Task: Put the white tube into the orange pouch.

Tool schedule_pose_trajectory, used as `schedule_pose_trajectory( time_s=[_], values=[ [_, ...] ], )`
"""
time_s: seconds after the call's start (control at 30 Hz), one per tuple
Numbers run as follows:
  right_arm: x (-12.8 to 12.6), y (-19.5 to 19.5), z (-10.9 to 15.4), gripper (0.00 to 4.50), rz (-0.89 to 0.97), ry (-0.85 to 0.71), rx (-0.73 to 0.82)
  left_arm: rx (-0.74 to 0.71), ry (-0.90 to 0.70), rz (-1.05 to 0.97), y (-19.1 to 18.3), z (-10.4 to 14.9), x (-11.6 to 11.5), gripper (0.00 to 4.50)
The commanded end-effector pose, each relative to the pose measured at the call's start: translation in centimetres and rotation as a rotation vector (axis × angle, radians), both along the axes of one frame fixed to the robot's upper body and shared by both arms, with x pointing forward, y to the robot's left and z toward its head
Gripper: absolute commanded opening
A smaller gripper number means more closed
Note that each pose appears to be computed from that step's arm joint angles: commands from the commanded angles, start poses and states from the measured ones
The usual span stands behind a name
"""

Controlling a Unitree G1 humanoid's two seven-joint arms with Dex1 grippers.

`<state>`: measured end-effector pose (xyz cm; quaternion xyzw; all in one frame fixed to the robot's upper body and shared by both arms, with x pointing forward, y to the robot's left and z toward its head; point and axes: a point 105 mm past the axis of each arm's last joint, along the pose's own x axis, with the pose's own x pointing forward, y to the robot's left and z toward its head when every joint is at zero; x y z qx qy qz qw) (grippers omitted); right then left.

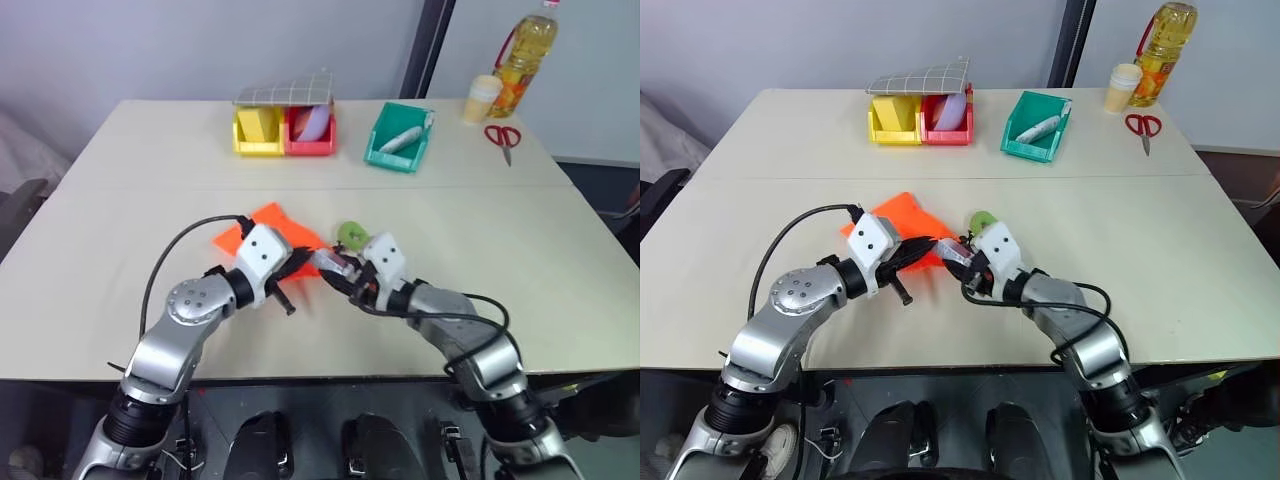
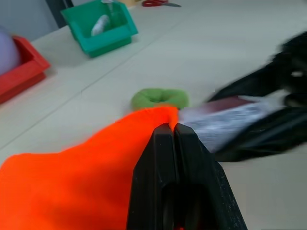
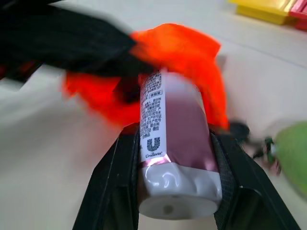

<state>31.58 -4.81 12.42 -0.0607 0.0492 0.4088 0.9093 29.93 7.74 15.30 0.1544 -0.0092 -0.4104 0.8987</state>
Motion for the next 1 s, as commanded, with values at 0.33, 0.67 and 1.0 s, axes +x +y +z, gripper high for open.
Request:
schedule_pose_trajectory(
  time_s=[0.33,0.67,1.0],
  values=[
    [2.1,3.6,1.0,1.27,-0.041,-0.016,-0.028,-0.066,0.018,-0.141,-1.5,1.3,-2.6,0.00],
    [1.2,3.6,0.9,3.16,0.009,-0.015,-0.048,-0.044,0.020,-0.083,-0.2,0.9,-1.8,0.00],
    [-5.0,-1.3,1.6,4.46,0.244,-0.032,-0.140,-0.047,0.062,-0.047,1.7,0.1,-1.3,0.00]
  ],
)
